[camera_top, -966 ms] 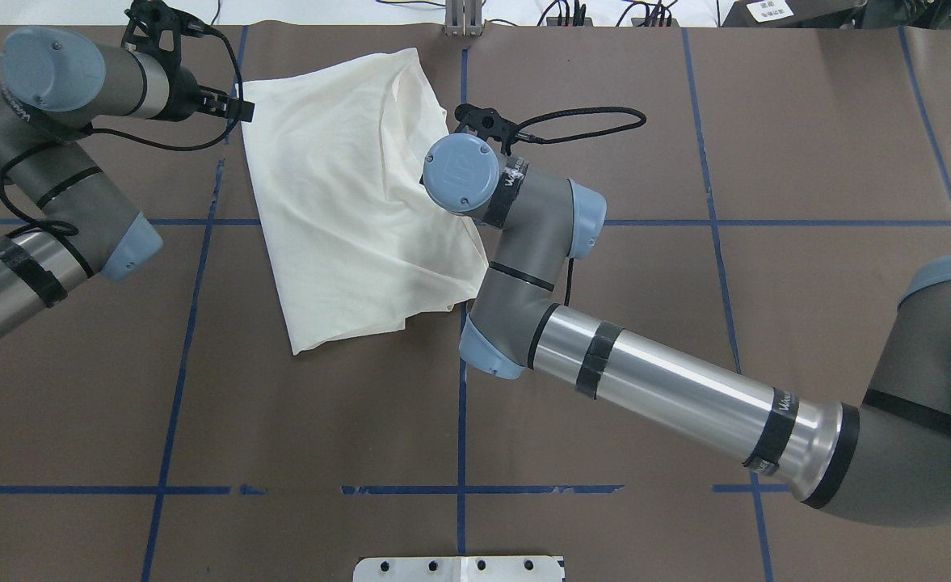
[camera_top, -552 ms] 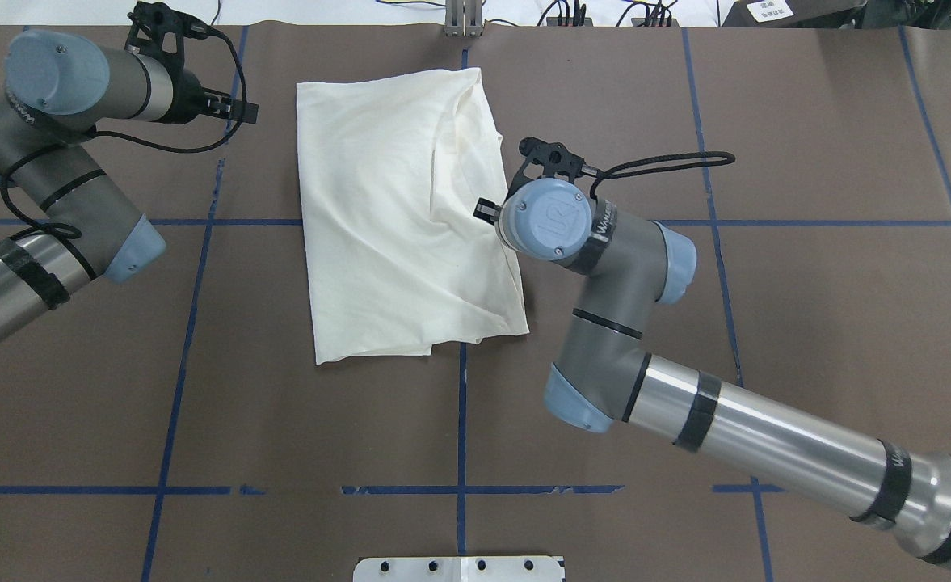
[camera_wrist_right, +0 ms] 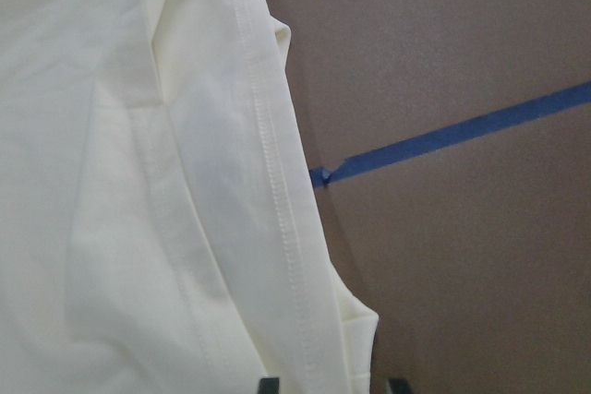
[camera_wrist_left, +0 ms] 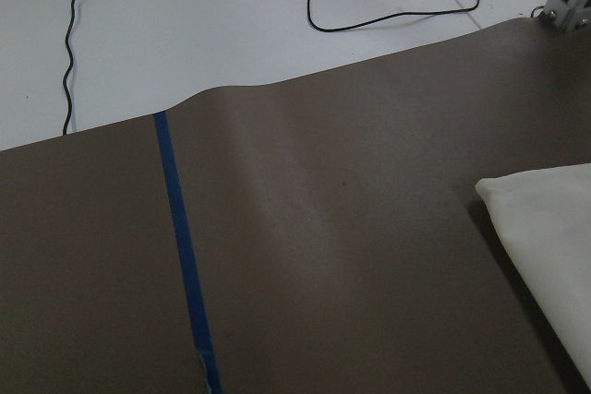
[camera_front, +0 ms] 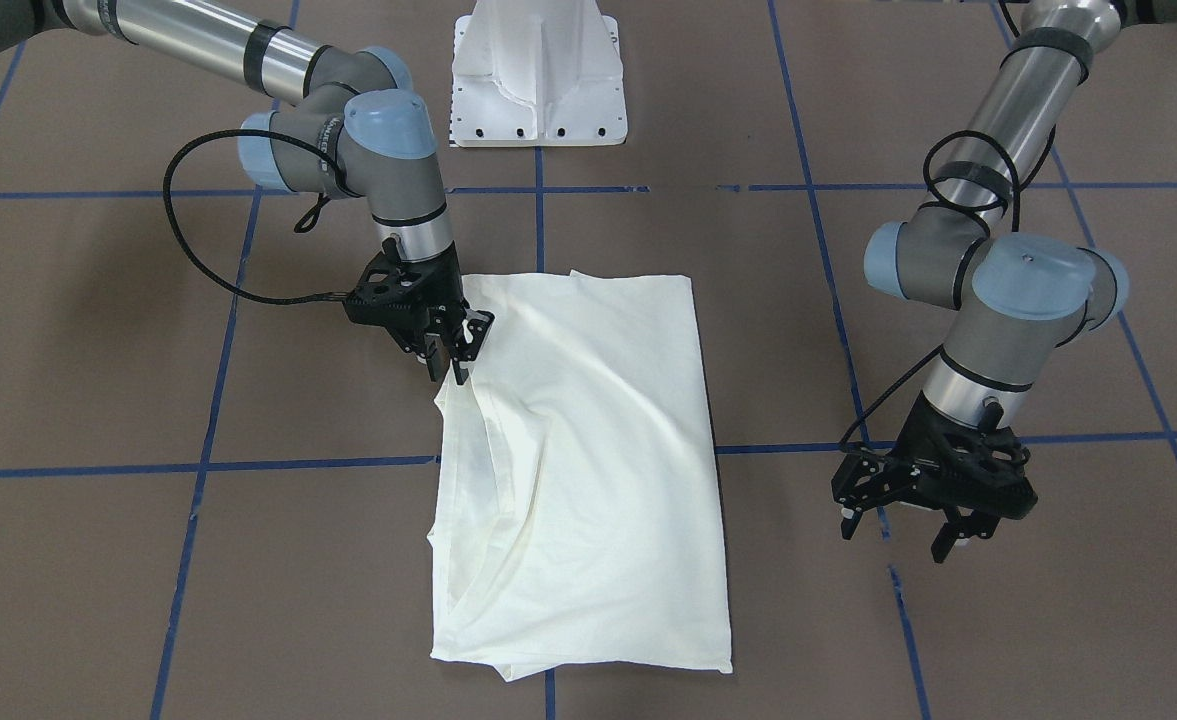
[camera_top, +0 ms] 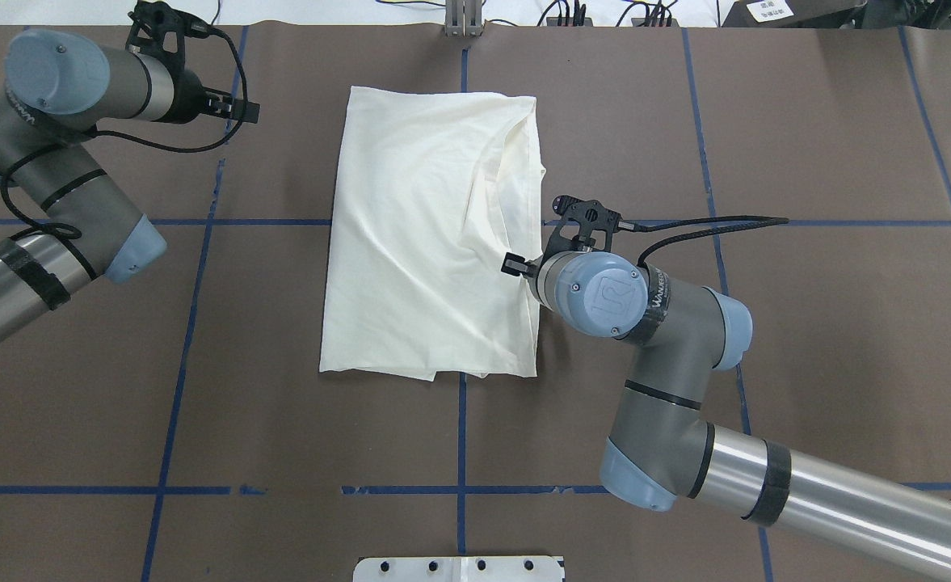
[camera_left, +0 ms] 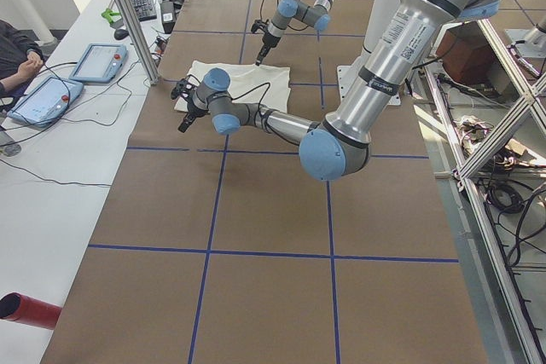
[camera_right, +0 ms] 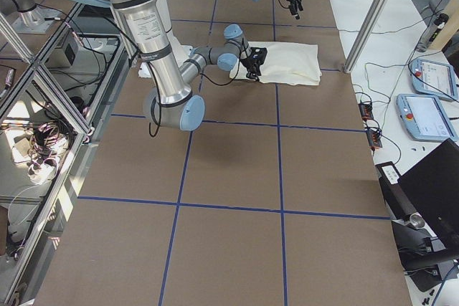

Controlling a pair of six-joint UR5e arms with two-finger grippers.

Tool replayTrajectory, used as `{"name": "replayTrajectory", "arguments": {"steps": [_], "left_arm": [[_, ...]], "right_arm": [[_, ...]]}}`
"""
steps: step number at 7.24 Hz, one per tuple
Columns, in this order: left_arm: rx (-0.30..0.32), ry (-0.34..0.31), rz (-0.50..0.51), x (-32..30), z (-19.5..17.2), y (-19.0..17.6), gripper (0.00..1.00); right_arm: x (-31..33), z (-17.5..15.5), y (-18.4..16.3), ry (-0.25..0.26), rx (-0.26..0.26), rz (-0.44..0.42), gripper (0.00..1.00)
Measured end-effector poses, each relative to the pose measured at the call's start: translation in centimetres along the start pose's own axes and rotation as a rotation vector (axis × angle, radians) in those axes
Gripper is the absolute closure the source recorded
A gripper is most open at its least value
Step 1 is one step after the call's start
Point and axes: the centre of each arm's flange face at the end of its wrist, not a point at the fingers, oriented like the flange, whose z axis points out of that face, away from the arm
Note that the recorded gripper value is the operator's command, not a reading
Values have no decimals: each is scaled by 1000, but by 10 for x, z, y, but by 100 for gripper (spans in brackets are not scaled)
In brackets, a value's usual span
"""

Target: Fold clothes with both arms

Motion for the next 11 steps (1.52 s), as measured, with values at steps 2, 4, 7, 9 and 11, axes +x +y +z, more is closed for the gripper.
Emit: {"name": "replayTrajectory", "arguments": {"steps": [2, 4, 7, 9, 11], "left_arm": [[-2, 0, 1, 1, 1, 1, 0], [-5, 2, 2, 2, 2, 3, 0], [-8, 4, 4, 4, 3, 4, 0], [-13, 1, 3, 2, 4, 9, 0], [-16, 0, 3, 0, 5, 12, 0]], "right_arm": [[-10, -14, 6, -94, -8, -31, 27], [-10, -9, 11, -122, -6, -40, 34], [-21, 16, -2, -86, 15, -50, 47], [-30, 21, -5, -83, 21, -53, 52], [-30, 22, -5, -81, 21, -54, 89]]}}
